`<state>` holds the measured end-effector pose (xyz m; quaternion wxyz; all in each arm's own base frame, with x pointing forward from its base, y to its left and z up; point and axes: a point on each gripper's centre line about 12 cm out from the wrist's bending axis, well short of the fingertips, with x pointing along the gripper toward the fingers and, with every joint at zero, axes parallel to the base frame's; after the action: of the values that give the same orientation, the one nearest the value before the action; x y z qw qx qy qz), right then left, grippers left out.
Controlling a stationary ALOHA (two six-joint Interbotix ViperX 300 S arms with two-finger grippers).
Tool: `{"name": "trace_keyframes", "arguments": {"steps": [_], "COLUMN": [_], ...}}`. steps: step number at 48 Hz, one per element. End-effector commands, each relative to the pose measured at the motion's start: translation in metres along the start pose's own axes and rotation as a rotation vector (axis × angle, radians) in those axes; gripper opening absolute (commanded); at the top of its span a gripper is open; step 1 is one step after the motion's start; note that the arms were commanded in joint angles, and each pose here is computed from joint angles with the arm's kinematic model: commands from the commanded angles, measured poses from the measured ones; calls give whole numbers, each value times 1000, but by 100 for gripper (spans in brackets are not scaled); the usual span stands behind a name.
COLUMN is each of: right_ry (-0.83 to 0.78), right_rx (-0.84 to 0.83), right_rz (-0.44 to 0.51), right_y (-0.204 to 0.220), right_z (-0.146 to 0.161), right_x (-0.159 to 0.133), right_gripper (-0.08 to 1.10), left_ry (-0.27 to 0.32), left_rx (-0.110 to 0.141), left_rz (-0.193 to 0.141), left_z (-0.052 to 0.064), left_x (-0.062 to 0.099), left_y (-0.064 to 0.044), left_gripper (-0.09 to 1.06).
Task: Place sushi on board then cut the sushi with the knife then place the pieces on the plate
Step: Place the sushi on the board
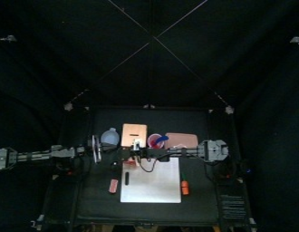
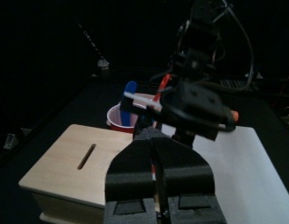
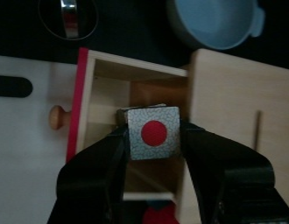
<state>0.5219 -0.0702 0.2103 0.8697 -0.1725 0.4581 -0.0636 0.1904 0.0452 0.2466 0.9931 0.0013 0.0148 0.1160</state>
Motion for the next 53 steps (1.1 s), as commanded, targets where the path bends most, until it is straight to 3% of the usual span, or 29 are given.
{"name": "trace_keyframes", "arguments": {"steps": [1,17,27,33,43,53], "right_ry": [-108,-217,-208,-150,-31,18], "right_rx": [9,-5,60,103,154,105], "right_rz": [-72,-113,-102,-75,-40,-80], "right_y": [-28,-25,-8,16,55,84], "right_z": [25,34,20,1,-31,-44], "right_x": [-68,-157,-193,-188,-154,-127], "right_gripper": [64,64,64,64,64,64], "left_ry": [-14,-17,-21,-26,-31,-39], "left_rx": [1,0,-2,-5,-12,-44], "left_rz": [3,11,12,11,14,26], "left_z": [5,6,8,10,12,13], "left_x": [2,2,2,3,3,3], "left_y": [1,2,2,2,3,4], "left_gripper": [22,22,22,22,22,22]}}
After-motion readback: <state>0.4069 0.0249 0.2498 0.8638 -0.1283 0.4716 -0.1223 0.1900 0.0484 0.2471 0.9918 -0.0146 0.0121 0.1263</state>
